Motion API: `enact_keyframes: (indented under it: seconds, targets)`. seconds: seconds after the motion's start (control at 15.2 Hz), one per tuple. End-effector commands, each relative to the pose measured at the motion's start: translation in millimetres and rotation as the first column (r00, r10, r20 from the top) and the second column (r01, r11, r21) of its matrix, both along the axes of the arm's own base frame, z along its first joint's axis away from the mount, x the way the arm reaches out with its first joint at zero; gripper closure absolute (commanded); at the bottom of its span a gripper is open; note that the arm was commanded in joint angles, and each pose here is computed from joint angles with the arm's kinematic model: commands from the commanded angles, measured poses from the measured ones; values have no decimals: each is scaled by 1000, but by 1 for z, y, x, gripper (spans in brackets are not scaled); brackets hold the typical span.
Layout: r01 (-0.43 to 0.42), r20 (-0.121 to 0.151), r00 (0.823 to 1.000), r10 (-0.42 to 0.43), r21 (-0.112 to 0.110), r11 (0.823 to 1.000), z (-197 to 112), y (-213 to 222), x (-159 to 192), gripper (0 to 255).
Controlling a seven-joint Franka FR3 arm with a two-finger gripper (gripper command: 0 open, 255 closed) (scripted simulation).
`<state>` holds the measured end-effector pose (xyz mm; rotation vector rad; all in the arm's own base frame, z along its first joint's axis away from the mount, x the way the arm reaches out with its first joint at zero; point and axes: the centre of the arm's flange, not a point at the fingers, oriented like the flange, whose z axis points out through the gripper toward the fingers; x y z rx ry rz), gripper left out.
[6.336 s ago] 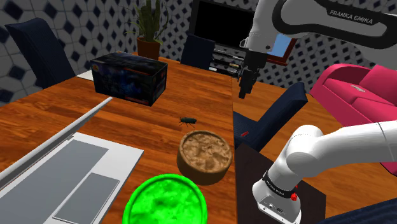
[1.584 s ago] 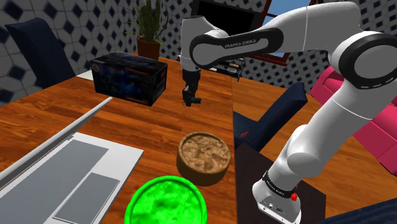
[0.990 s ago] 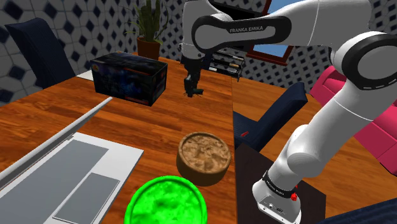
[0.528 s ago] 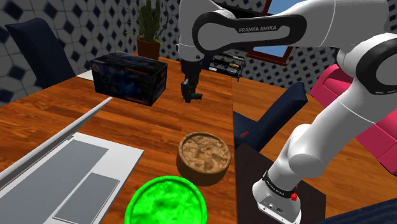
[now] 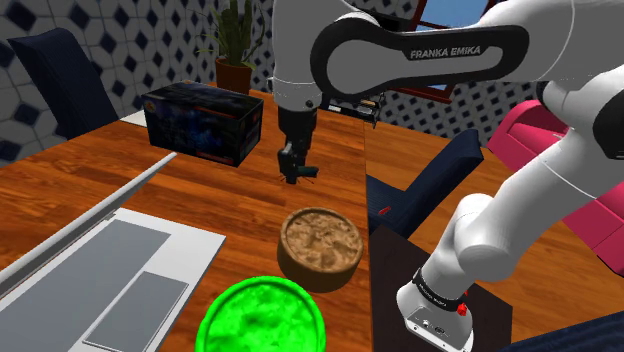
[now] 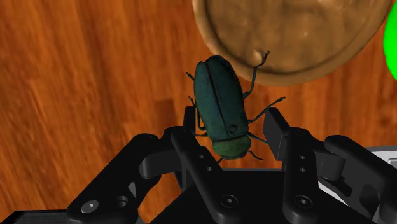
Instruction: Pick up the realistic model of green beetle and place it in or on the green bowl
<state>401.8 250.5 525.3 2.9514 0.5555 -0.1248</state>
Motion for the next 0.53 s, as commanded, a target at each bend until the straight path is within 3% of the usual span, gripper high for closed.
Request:
enact_keyframes:
  seconds: [0.0, 0.46]
  targets:
    - [2, 0, 1000, -2, 0, 1000, 0, 24, -16, 255]
    - [2, 0, 1000, -2, 0, 1000, 2, 100, -69, 255]
